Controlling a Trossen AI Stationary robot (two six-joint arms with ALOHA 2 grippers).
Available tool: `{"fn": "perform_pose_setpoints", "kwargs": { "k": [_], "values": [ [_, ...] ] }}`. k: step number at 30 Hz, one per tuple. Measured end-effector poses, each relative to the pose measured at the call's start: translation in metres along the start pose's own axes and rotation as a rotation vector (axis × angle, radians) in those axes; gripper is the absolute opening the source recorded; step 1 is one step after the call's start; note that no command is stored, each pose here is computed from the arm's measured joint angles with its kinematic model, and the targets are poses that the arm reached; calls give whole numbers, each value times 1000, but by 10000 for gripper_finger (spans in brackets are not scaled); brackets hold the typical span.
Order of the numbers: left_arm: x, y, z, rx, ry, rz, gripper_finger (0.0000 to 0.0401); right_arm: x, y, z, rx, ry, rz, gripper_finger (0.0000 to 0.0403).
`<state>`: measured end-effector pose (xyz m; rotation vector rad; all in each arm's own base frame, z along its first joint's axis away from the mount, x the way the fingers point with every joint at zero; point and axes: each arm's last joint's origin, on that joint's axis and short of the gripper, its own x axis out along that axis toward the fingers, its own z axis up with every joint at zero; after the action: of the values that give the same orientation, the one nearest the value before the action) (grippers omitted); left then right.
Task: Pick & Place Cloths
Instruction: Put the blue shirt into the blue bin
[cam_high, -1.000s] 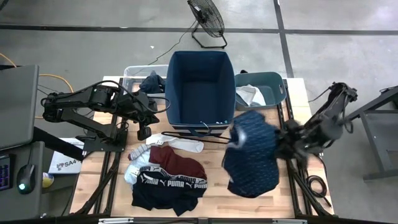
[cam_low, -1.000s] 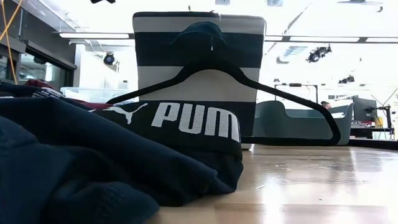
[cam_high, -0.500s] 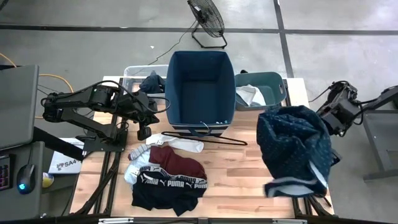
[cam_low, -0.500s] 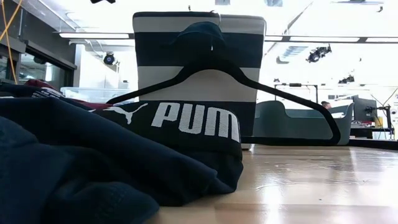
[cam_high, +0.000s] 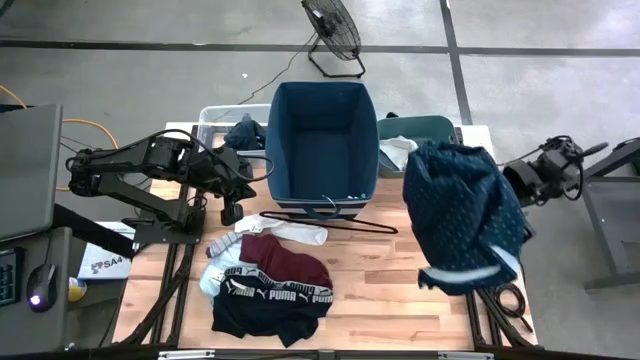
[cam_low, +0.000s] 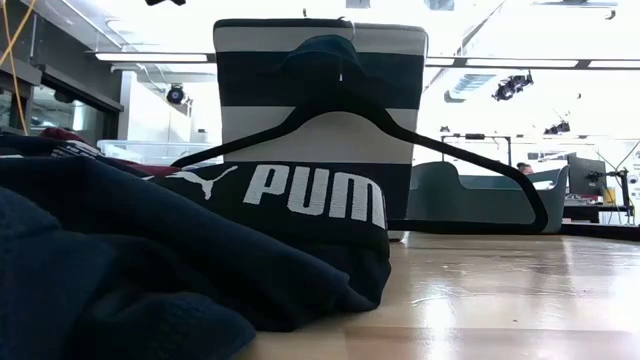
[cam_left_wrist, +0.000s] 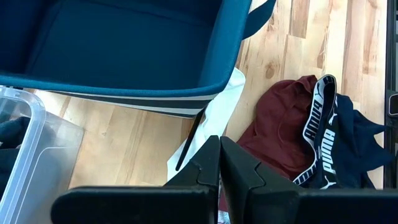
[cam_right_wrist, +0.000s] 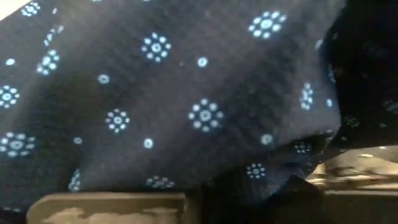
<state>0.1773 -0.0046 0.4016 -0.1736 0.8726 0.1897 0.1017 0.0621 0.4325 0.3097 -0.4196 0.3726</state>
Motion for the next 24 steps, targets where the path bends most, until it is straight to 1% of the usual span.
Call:
{"fn": "perform_pose_setpoints", "kwargs": {
  "k": [3,7,13,18,21,24],
  "values": [
    [0,0,0,0,0,0,5,1,-8,2,1,-21,-86,49],
    [0,0,0,0,0,0,5,11,-17,5,-37,-36,-172,49],
    [0,0,0,0,0,0,5,35,-38,10,-103,36,-336,49],
    [0,0,0,0,0,0,5,57,-67,13,-104,147,-453,49],
    [0,0,0,0,0,0,5,71,-89,12,-97,205,-493,49],
    [0,0,0,0,0,0,5,84,-113,9,-86,262,-508,49]
  ]
}}
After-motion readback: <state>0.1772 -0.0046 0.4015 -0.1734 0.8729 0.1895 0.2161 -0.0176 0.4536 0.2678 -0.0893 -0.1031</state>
